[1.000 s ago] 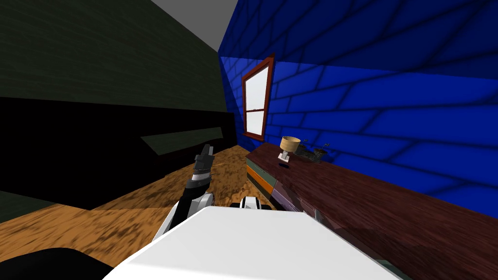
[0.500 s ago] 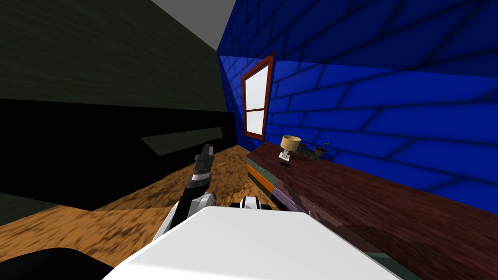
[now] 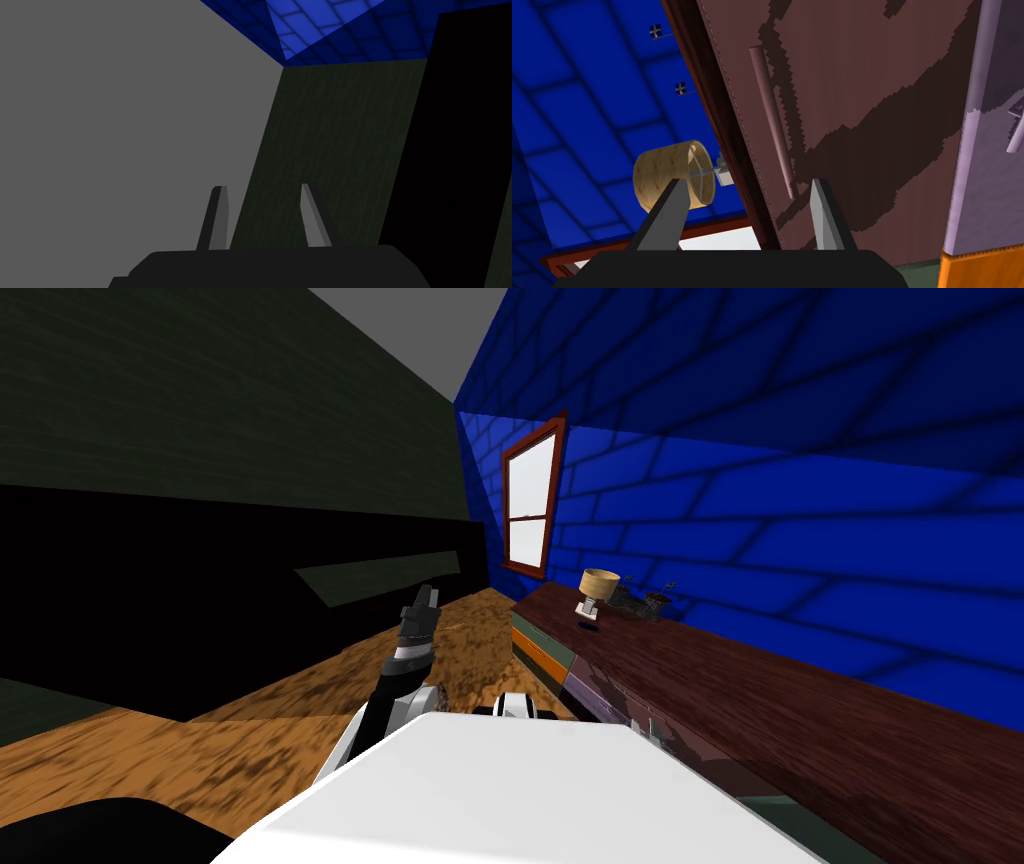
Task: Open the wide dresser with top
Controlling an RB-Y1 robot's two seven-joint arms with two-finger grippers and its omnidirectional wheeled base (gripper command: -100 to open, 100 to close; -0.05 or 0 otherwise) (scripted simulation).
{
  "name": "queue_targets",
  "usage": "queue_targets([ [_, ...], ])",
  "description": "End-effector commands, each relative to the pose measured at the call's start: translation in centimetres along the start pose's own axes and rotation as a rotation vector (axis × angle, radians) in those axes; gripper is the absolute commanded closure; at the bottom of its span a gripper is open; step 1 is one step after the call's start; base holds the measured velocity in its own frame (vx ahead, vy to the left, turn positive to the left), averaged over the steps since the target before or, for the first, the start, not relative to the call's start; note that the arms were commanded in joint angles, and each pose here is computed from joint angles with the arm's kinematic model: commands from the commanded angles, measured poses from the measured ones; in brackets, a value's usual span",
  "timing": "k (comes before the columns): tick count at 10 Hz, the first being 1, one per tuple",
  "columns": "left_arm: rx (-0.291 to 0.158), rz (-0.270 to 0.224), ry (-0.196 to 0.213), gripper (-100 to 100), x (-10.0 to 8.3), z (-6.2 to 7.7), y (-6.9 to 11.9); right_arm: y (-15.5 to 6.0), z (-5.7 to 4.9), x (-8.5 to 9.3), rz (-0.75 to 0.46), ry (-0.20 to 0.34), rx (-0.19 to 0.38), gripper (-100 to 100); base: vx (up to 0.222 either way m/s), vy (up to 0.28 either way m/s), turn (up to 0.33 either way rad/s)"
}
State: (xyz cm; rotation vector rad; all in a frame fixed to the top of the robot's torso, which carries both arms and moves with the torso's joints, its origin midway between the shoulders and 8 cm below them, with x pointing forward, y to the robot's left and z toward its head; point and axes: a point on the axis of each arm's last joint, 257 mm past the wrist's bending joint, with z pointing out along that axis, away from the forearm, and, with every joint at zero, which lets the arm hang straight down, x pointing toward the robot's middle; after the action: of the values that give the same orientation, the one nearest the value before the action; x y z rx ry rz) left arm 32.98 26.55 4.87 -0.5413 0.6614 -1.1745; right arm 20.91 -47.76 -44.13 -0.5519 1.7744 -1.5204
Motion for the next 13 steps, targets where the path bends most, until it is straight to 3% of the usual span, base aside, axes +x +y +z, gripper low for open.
queue_targets([
  [1, 0.000, 0.000, 0.000, 0, 0.0, 0.0, 0.0, -1.0, 0.8, 0.5, -0.006, -0.003, 0.014, -100, 0.077, -0.048, 0.004],
  [3, 0.000, 0.000, 0.000, 0, 0.0, 0.0, 0.0, -0.8, 0.5, 0.4, -0.004, -0.002, 0.011, -100, 0.025, -0.015, 0.002],
  [4, 0.000, 0.000, 0.000, 0, 0.0, 0.0, 0.0, -0.8, 0.5, 0.4, -0.004, -0.002, 0.011, 100, 0.005, -0.002, 0.000],
  [9, 0.000, -0.001, 0.000, 0, 0.0, 0.0, 0.0, -1.1, 0.0, 0.9, -0.005, -0.015, 0.004, 100, -0.094, 0.126, -0.035],
  [10, 0.000, 0.000, 0.000, 0, 0.0, 0.0, 0.0, -1.3, 0.4, 1.0, -0.007, -0.012, 0.010, -100, 0.069, -0.040, 0.038],
  [13, 0.000, 0.000, 0.000, 0, 0.0, 0.0, 0.0, -1.6, 1.1, 1.0, -0.011, -0.007, 0.019, -100, 0.120, -0.140, 0.037],
])
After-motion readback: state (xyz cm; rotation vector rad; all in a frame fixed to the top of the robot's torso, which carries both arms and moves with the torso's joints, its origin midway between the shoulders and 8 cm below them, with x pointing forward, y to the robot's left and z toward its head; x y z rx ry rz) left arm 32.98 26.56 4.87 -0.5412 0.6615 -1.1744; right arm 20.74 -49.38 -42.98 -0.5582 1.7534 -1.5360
